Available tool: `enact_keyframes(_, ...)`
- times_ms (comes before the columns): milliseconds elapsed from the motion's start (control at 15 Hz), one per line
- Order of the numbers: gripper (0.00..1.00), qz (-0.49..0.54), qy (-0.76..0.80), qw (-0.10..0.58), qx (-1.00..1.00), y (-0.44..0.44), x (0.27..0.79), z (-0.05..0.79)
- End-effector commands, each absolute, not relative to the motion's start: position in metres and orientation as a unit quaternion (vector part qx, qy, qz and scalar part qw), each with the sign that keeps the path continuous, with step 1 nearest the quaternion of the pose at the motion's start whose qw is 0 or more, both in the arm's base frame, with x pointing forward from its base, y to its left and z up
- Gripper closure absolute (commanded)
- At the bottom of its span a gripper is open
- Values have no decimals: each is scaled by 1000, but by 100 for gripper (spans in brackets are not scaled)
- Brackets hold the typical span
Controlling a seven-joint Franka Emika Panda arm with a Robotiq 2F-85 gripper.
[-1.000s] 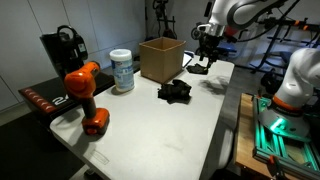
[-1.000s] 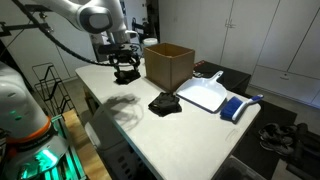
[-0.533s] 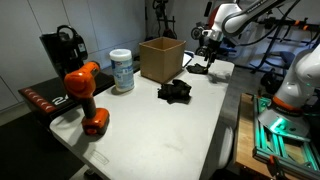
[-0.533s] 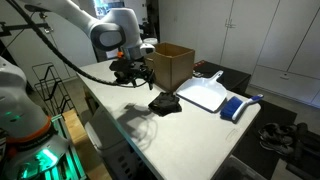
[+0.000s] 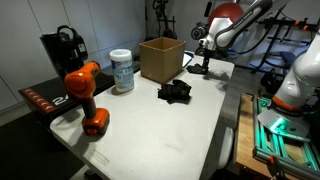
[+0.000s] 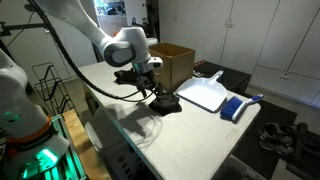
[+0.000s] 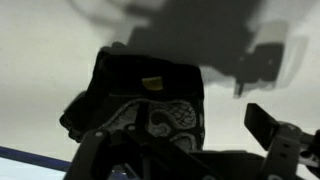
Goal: Stack the three gloves
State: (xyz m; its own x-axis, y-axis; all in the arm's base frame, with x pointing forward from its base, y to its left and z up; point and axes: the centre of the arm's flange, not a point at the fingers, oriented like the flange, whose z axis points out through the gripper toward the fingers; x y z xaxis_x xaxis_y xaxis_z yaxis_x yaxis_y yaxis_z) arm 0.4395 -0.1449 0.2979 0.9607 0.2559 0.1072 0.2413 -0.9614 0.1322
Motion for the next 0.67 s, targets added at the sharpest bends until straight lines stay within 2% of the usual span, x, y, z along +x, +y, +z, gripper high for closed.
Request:
enact_keyframes(0, 29, 62, 99, 66, 991, -149, 454, 281)
enact_keyframes(267, 60, 55, 96, 57, 992, -149, 459, 275)
enact_keyframes(600, 97, 69, 96, 13, 993, -135, 463, 284)
